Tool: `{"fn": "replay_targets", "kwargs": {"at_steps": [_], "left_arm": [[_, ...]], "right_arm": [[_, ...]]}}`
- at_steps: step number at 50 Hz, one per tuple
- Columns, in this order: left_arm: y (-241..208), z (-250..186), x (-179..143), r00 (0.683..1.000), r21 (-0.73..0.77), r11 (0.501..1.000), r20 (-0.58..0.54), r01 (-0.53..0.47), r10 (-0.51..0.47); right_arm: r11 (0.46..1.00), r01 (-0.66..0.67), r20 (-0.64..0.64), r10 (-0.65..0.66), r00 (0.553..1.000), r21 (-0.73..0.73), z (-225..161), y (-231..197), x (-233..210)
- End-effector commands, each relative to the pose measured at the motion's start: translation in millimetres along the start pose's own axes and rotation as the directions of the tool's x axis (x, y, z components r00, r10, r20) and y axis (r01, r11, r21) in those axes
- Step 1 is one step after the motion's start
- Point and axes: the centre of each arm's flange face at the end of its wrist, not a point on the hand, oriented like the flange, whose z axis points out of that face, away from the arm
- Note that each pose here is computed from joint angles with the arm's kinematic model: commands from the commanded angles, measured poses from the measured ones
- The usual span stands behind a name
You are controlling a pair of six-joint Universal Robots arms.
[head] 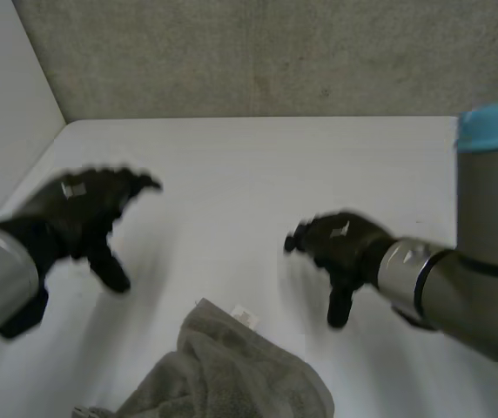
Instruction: Fold the laundry
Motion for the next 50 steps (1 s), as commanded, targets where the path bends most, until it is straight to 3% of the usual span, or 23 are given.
{"fn": "replay_targets", "kwargs": {"at_steps": [1, 8, 20, 33, 50], "left_arm": [[40.6, -17.7, 7.9, 0.989, -0.167, 0.976, -0.064, -0.139, 0.13], [63.2, -34.1, 13.5, 0.98, -0.288, 0.94, -0.131, -0.182, 0.15], [60.1, -56.2, 17.6, 0.973, -0.324, 0.923, -0.171, -0.206, 0.157], [78.9, -49.6, 16.2, 0.975, -0.369, 0.908, -0.166, -0.197, 0.144], [82.7, -24.8, 6.9, 0.967, -0.305, 0.92, -0.134, -0.246, 0.215]], "right_arm": [[0.999, -0.023, 0.178, 0.031, 0.984, -0.047, 1.8, 19.5, -23.2], [0.994, -0.034, 0.239, 0.059, 0.969, -0.108, 3.0, 37.1, -35.7], [0.98, 0.081, 0.313, -0.022, 0.949, -0.179, 5.5, 66.3, -60.1], [0.991, 0.095, 0.155, -0.08, 0.985, -0.091, 19.7, 59.0, -45.2], [0.993, 0.099, 0.139, -0.089, 0.986, -0.069, 21.5, 54.0, -42.2]]}}
